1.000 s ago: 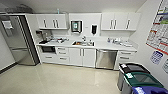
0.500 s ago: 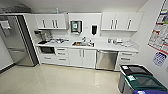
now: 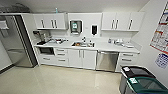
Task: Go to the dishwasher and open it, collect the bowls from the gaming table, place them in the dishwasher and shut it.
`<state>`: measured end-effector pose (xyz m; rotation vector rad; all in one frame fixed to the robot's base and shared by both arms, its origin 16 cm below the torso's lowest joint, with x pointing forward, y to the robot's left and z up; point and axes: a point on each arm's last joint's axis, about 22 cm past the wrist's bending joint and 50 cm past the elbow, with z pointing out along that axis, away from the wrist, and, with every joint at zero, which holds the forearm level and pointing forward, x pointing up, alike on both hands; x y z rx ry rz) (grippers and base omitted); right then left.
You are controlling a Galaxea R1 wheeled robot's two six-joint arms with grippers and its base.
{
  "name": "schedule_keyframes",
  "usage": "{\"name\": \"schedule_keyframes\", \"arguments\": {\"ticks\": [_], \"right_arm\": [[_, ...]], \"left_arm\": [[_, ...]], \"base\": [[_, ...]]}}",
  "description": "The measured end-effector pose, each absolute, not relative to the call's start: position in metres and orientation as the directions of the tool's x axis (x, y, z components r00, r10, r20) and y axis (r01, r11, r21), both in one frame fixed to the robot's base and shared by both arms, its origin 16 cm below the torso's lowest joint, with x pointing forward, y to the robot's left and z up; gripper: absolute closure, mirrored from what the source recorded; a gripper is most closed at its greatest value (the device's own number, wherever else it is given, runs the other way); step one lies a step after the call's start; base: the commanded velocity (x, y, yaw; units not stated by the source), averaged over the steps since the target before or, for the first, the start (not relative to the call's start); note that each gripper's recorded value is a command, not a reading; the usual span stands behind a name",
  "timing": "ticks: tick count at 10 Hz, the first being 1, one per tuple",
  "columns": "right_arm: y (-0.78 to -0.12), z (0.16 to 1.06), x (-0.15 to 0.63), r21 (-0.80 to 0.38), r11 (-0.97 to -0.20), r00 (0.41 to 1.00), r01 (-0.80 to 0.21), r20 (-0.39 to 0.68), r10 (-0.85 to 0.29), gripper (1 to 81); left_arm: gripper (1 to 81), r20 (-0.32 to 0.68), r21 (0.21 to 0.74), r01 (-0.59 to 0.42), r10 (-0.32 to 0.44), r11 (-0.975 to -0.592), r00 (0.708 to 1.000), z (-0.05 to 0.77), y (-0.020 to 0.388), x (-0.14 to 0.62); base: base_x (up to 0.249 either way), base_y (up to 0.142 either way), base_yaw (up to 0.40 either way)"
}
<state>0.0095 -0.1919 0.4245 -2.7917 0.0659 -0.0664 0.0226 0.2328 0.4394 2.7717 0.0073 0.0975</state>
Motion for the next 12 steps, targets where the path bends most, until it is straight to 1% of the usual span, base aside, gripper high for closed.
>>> {"name": "schedule_keyframes", "arguments": {"ticks": [12], "right_arm": [[-0.1914, 0.4245, 0.0075, -0.343, -0.939, 0.998, -0.031, 0.038, -0.047, 1.0]], "left_arm": [[1.0, 0.066, 0.361, -0.007, 0.018, -0.933, 0.998, 0.4394, 0.2322, 0.0207]], "base": [[0.089, 0.000, 0.000]]}}
